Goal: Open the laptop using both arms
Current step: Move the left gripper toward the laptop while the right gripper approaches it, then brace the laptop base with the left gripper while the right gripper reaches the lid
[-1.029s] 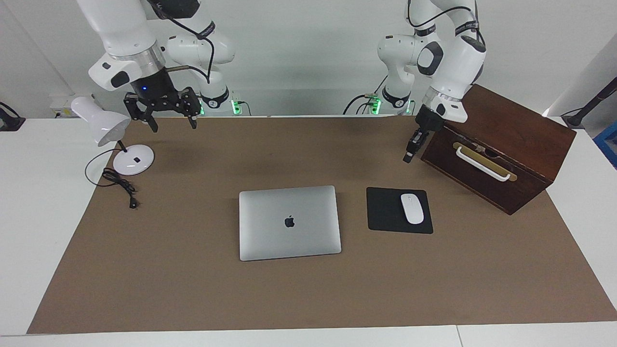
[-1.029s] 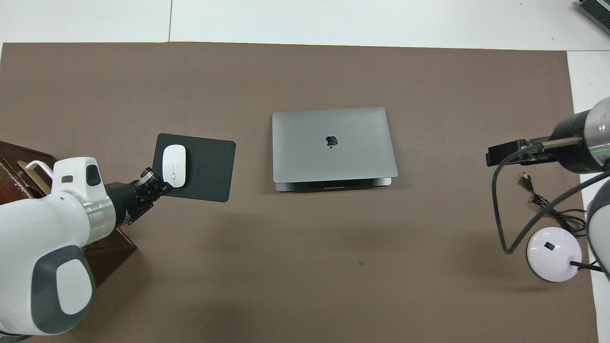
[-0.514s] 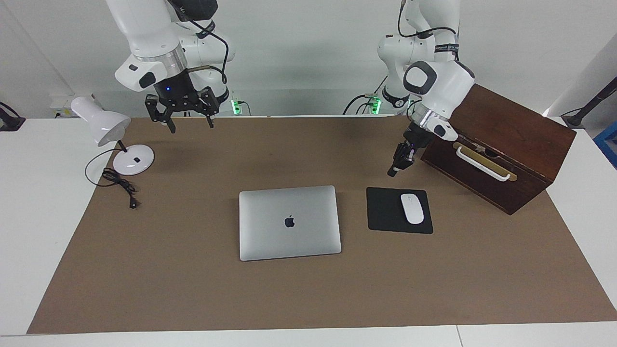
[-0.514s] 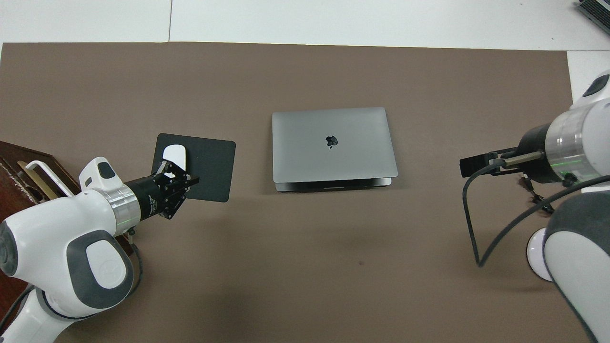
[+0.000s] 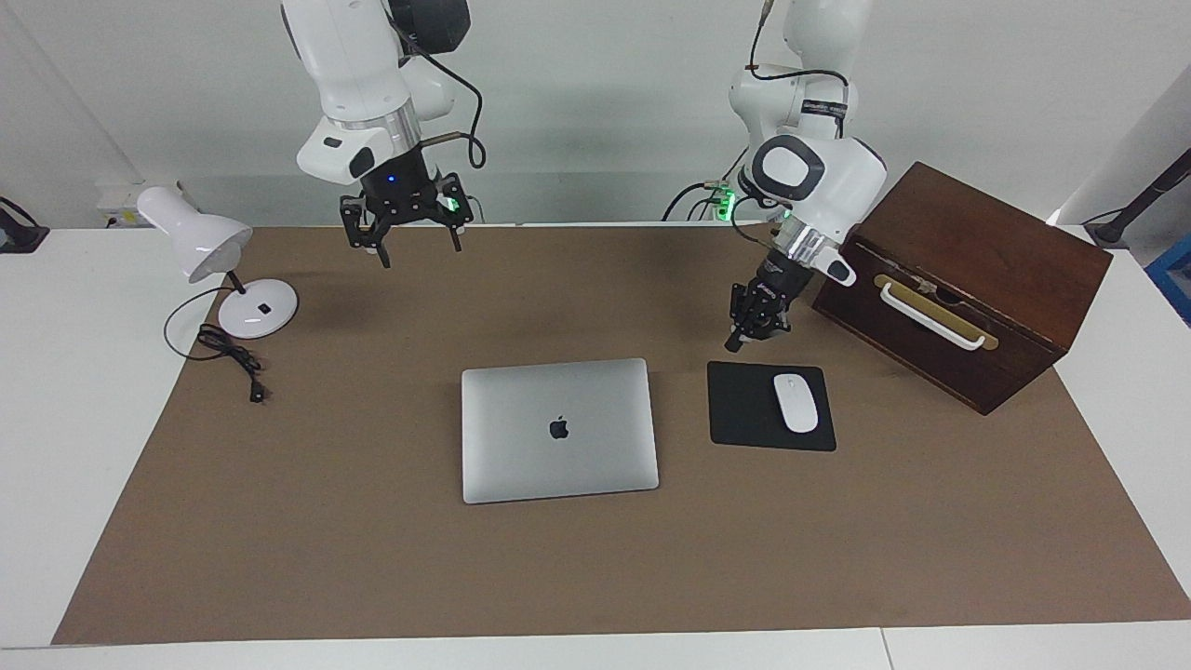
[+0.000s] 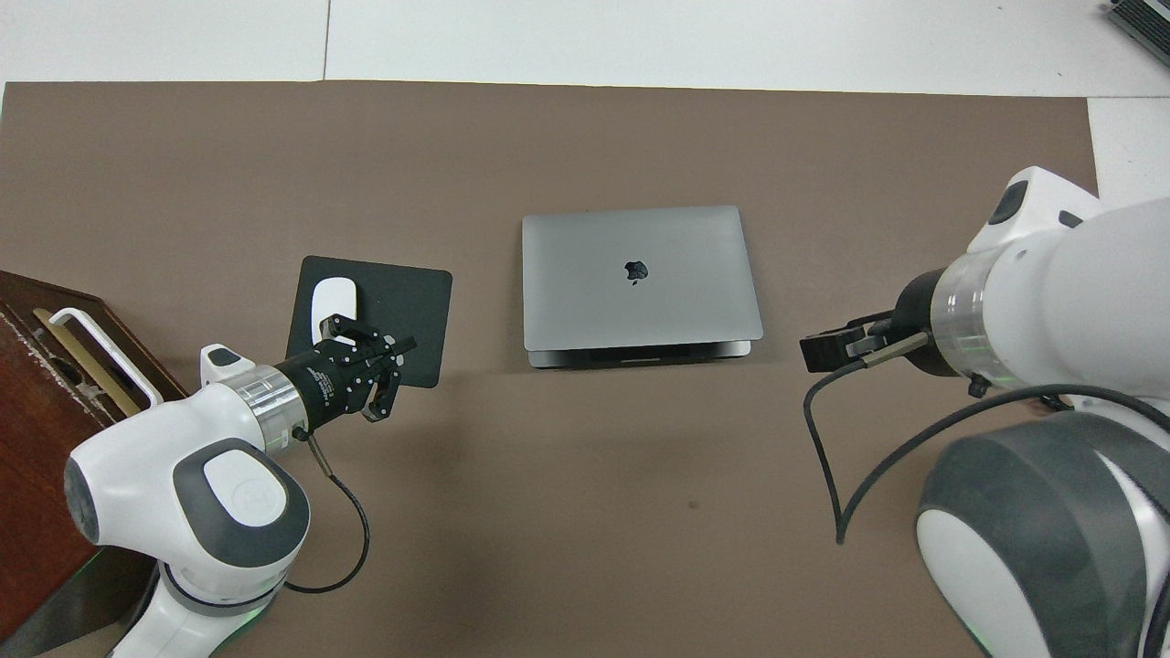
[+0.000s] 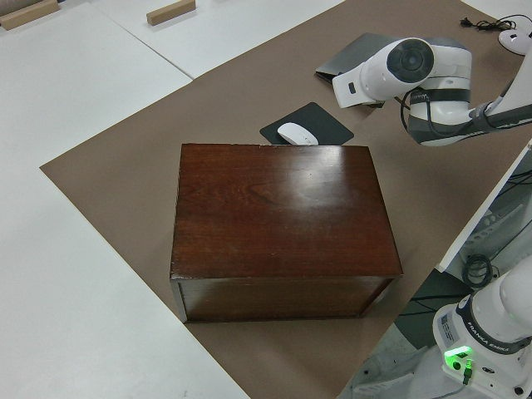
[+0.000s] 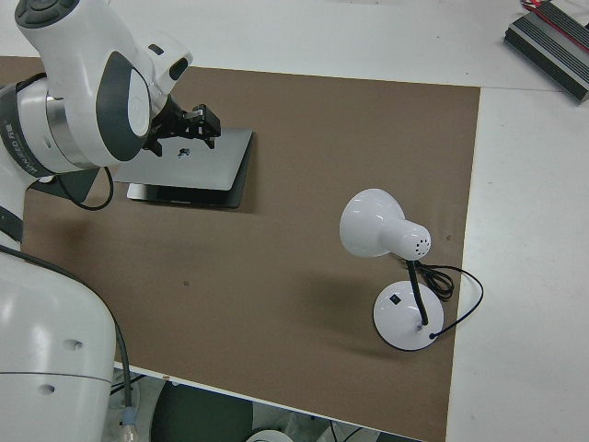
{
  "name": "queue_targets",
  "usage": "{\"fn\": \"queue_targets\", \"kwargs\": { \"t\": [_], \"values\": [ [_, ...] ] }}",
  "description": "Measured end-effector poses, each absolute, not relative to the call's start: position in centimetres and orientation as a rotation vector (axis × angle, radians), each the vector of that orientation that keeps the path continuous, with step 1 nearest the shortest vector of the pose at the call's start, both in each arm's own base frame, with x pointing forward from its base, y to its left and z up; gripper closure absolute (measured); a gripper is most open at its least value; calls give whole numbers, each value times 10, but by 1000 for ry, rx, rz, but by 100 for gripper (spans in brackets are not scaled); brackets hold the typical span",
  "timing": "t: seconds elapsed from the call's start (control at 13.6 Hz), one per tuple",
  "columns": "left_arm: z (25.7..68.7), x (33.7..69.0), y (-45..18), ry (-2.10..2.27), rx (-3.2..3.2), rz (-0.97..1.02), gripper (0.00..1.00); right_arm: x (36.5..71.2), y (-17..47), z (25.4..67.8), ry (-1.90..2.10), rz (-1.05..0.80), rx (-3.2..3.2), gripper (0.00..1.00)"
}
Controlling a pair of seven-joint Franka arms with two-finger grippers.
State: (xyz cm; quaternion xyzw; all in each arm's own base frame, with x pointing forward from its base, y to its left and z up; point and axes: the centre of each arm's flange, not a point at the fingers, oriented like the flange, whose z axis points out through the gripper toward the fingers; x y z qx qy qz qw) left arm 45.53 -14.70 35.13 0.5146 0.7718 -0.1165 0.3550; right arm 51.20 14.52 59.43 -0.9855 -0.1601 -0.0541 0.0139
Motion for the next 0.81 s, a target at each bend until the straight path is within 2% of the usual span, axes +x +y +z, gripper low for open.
{"fn": "queue_targets", "kwargs": {
  "t": [0.37, 0.81],
  "values": [
    [322, 432, -172, 2148, 894, -543, 99, 511, 155, 583, -862, -254, -3070, 0],
    [270, 428, -190, 2190, 726, -732, 99, 502, 198, 555, -1265, -369, -3040, 0]
  ]
}}
